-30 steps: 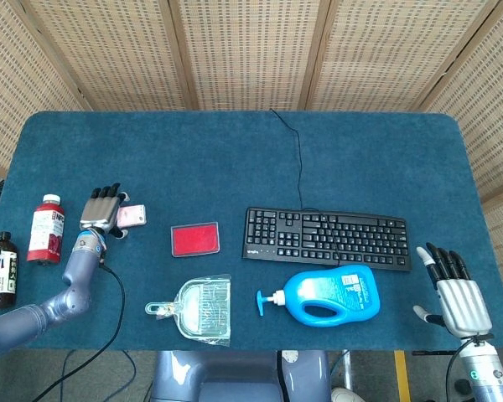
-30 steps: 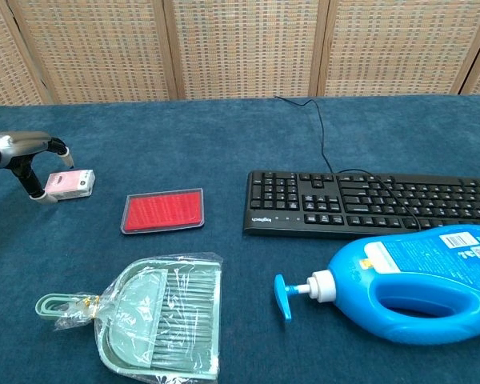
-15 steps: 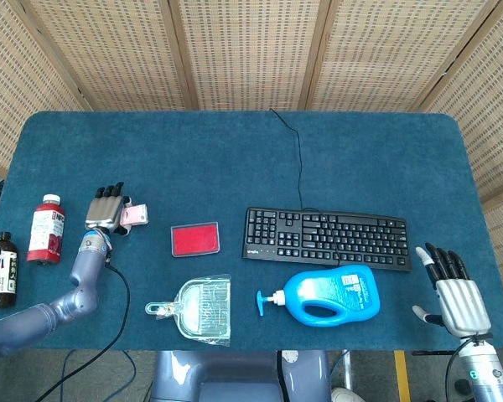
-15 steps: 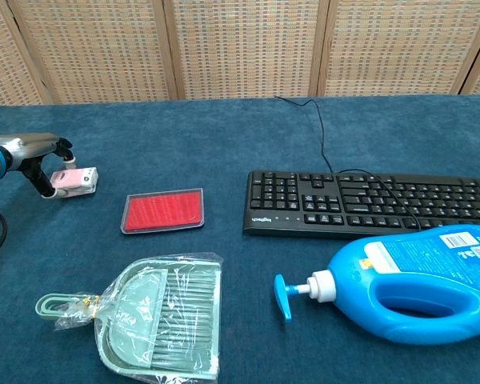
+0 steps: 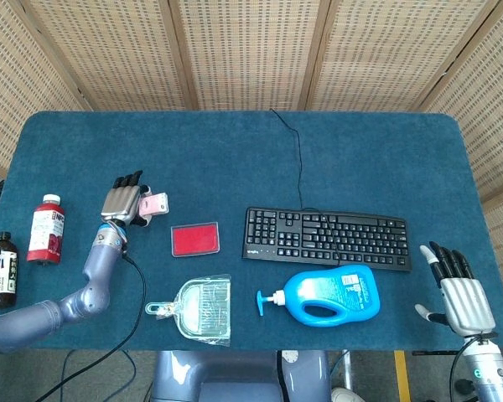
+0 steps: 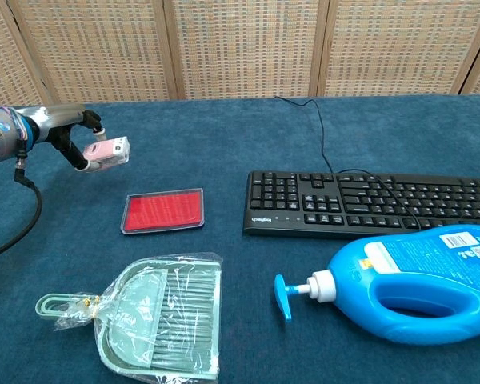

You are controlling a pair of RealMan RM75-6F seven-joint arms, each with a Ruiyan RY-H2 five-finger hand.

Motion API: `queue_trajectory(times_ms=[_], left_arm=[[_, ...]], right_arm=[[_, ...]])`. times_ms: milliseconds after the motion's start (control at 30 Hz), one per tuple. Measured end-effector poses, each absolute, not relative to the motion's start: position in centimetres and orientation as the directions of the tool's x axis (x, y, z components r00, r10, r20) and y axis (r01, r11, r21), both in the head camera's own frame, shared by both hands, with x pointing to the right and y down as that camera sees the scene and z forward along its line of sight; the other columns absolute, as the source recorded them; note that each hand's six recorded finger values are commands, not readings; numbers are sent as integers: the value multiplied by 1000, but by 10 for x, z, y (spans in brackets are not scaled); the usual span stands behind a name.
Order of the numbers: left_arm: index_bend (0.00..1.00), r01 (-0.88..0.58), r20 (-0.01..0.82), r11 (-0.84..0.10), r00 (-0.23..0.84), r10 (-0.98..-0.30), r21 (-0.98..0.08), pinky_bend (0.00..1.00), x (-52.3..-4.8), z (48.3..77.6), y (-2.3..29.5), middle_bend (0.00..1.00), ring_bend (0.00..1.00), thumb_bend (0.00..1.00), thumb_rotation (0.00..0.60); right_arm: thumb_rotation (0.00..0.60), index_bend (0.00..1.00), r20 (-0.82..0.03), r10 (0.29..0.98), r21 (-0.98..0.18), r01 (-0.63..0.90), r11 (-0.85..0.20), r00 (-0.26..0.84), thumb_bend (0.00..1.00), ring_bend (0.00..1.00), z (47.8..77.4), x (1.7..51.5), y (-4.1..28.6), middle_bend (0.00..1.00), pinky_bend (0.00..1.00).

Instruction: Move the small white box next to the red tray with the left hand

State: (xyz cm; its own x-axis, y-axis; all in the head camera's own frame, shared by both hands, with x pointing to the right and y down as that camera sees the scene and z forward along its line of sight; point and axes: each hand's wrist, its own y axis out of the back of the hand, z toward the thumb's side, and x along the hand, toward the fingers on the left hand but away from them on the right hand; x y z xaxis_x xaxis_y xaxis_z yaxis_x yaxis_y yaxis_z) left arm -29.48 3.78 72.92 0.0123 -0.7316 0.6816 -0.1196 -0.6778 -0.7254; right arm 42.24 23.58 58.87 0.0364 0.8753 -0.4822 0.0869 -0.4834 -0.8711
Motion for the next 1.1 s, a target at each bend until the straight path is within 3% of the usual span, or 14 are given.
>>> queue_trajectory(times_ms=[400,833,1100], left_arm=[[434,-66,698,-700,47,-714,-712,0,-235,736,35,0,0,358,600],[421,-23,714,-716,62,-698,-698,0,-200,752,39,0,0,358,600],[337,-20,718,-721,69,-692,-693,0,-189,756,43,0,0,336,600]], right_arm=[[600,7,-501,865,-858,124,-499,13,0,0,592,433,229,0,0],[600,7,-508,861,-853,140,-503,1,0,0,595,439,225,0,0],[600,7,-505,863,-854,146,-499,0,0,0,594,440,224,0,0]])
